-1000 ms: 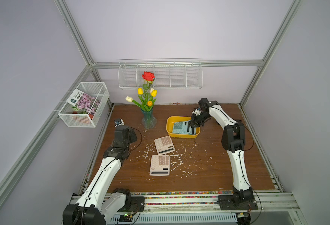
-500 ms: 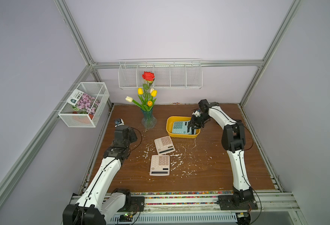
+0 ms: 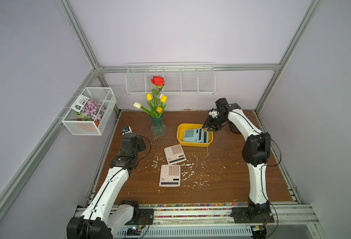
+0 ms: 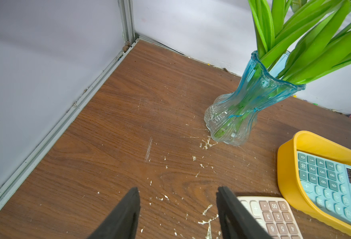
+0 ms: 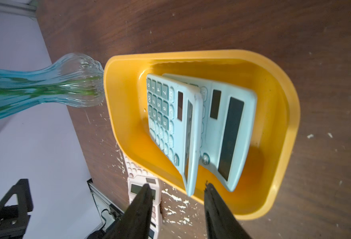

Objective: Put the calculator in the storage box
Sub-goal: Place the calculator in the storage box, then pick up the calculator at the center of the board.

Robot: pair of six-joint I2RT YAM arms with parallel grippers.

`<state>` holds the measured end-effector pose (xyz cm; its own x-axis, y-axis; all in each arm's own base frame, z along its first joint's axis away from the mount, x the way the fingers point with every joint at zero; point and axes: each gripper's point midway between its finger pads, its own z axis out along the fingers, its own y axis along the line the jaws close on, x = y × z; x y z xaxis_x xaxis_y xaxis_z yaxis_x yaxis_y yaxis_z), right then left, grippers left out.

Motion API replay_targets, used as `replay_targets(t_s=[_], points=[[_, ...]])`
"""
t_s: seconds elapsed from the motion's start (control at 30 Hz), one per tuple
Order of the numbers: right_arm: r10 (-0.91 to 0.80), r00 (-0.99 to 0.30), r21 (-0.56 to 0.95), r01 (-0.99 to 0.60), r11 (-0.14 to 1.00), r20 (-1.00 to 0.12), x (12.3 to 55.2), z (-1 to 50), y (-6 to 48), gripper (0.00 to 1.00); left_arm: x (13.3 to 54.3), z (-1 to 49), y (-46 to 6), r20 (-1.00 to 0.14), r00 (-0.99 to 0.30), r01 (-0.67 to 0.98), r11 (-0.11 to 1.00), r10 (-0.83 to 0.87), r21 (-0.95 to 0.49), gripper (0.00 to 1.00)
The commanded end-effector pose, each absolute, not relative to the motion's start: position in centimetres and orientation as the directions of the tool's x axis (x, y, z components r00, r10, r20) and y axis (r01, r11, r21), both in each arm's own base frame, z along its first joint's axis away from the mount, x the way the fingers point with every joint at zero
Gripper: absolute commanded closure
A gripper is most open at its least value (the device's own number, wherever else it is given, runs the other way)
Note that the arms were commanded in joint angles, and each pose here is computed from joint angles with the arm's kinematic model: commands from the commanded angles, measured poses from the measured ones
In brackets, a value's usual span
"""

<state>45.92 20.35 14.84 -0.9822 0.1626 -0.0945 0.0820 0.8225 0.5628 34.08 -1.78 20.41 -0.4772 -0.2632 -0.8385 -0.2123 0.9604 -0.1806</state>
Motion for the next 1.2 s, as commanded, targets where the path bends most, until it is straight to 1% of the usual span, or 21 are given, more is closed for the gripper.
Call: replay_targets(t_s=[0.0,0.07,0.13,0.2,0.33,0.43,0.6,0.73,0.87,1.17], points=[[0.331,-0.927,0.592,0.169,0.788,-0.175,44.4,17.8,19.7,0.53,34.1,21.6,-1.9,-0.851,-0.459,-0.204,0.962,-0.257,-0.181,0.37],[0.449,-0.871,0.649,0.227,0.726,-0.198,42.3,18.2,20.1,0.52,34.1,21.7,-1.8,-0.853,-0.455,-0.206,0.962,-0.257,-0.180,0.37],[0.518,-0.832,0.677,0.265,0.687,-0.201,39.6,17.7,21.3,0.52,34.0,21.8,-1.8,-0.853,-0.452,-0.207,0.961,-0.260,-0.183,0.36],[0.565,-0.800,0.691,0.293,0.661,-0.201,36.5,16.7,22.9,0.52,34.0,21.8,-1.8,-0.854,-0.452,-0.207,0.961,-0.258,-0.181,0.37],[0.653,-0.742,0.730,0.360,0.580,-0.153,31.0,13.9,26.7,0.52,33.8,22.0,-1.7,-0.857,-0.445,-0.208,0.961,-0.260,-0.183,0.36],[0.680,-0.720,0.750,0.372,0.546,-0.138,29.0,12.7,28.8,0.52,33.9,22.1,-1.7,-0.857,-0.444,-0.207,0.961,-0.261,-0.185,0.37],[0.696,-0.713,0.764,0.403,0.504,-0.084,28.0,11.2,31.5,0.51,33.8,22.1,-1.8,-0.857,-0.443,-0.205,0.961,-0.262,-0.187,0.37],[0.710,-0.704,0.785,0.436,0.441,-0.008,27.8,10.1,34.0,0.50,33.8,22.0,-1.8,-0.856,-0.446,-0.204,0.961,-0.262,-0.187,0.36],[0.699,-0.712,0.779,0.474,0.410,0.066,27.3,8.9,36.4,0.50,33.8,22.0,-1.8,-0.856,-0.446,-0.204,0.961,-0.261,-0.187,0.36],[0.691,-0.715,0.778,0.492,0.391,0.105,27.2,8.1,38.4,0.49,33.9,22.0,-1.9,-0.855,-0.447,-0.202,0.961,-0.263,-0.189,0.37]])
